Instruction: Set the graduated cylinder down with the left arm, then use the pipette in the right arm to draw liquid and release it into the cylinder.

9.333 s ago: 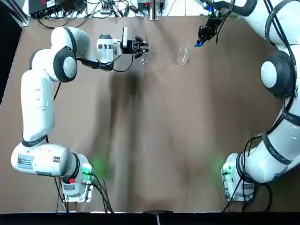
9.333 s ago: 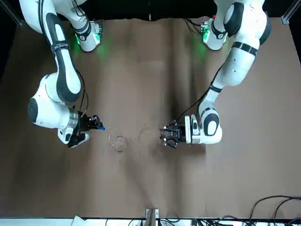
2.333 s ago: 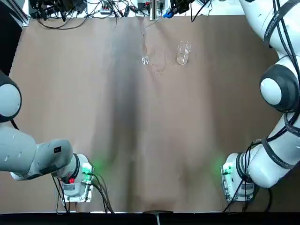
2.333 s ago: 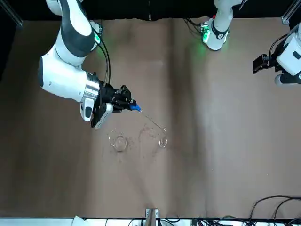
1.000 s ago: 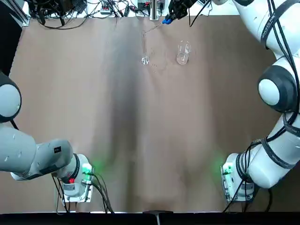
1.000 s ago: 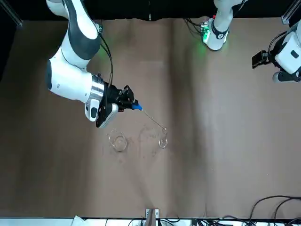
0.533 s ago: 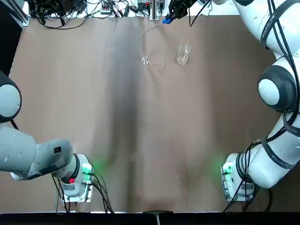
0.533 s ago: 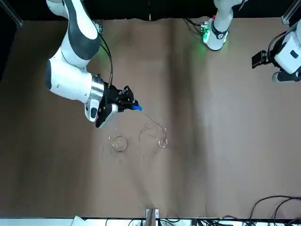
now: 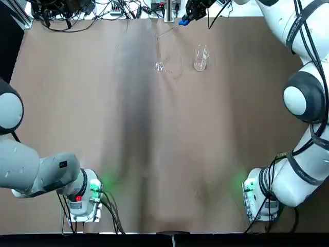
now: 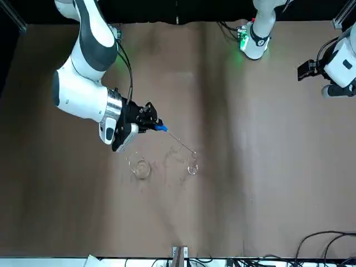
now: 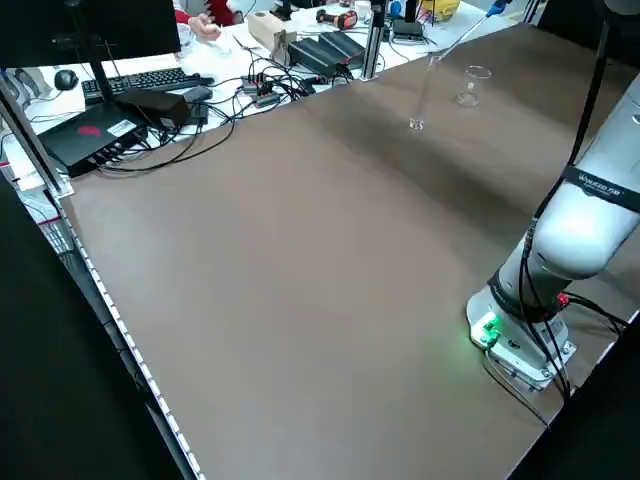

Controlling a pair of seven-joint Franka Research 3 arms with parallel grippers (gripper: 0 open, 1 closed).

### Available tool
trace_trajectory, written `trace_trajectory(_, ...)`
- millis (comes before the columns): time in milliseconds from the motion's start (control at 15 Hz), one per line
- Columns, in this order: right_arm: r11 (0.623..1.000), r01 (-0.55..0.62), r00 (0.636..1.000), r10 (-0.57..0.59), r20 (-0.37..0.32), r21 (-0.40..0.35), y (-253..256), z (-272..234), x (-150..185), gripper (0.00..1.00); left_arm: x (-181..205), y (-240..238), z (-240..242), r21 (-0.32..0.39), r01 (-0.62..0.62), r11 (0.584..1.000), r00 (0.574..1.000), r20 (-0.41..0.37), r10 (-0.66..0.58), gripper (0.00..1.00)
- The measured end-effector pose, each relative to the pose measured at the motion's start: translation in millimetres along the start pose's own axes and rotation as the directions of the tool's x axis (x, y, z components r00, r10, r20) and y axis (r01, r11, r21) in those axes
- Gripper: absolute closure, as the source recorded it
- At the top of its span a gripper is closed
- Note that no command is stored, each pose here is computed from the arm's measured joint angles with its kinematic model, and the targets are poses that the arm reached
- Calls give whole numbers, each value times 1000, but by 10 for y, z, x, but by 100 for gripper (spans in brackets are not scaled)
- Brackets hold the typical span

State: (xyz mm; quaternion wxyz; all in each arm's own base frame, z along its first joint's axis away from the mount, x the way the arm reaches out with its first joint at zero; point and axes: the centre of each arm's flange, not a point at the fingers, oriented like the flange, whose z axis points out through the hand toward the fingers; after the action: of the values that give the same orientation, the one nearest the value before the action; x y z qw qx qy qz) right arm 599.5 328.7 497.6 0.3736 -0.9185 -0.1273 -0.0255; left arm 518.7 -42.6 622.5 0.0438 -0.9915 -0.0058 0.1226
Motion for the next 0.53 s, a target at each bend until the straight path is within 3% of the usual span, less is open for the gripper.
trace_trajectory(533, 1000, 0, 1000, 0, -1, -3, 11, -9, 3, 76, 16, -8, 14, -1, 0, 1000, 1000, 2, 0, 0)
